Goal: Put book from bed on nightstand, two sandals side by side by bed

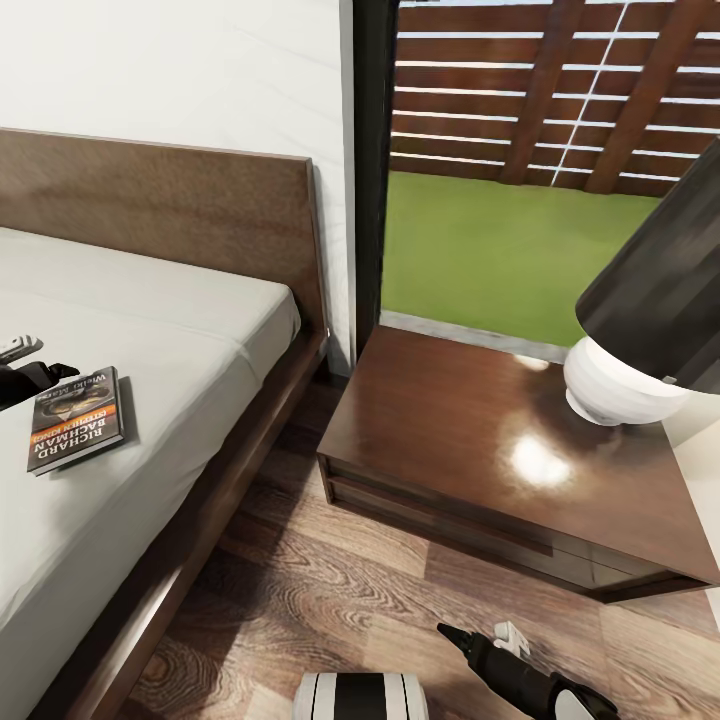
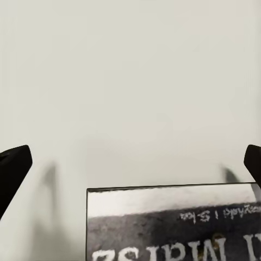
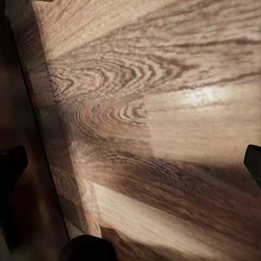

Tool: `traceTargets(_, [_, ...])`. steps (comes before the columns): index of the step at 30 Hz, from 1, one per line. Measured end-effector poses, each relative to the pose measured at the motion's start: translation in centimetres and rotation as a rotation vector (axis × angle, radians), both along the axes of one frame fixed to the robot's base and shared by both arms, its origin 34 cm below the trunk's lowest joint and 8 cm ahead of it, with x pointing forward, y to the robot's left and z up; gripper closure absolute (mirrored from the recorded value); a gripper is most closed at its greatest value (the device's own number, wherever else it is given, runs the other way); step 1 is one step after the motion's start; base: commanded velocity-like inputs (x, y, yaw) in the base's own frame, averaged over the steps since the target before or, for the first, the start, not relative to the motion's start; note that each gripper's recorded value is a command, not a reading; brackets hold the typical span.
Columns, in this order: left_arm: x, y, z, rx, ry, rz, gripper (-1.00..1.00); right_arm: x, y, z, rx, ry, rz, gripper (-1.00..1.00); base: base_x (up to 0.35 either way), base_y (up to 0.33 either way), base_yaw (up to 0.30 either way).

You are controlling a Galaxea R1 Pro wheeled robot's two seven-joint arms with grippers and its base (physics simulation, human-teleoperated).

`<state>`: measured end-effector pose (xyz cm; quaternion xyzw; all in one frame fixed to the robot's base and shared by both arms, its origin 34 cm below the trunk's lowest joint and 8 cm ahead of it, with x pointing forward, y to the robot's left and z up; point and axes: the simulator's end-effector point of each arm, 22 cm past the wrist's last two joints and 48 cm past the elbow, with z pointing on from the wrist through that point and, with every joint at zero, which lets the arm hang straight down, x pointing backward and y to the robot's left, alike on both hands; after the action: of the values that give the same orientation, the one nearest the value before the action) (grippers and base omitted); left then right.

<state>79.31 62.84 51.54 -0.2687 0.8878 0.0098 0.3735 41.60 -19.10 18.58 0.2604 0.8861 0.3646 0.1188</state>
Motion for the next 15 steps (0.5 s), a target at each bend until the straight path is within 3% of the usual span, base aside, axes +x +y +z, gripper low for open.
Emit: traceTargets(15, [-0.05, 0.07, -0.06, 0.005, 0.004, 0.0, -1.0, 0.01, 0.01, 0.0, 0.0, 0.0, 0.0, -1.0, -0.053, -0.041, 0.0])
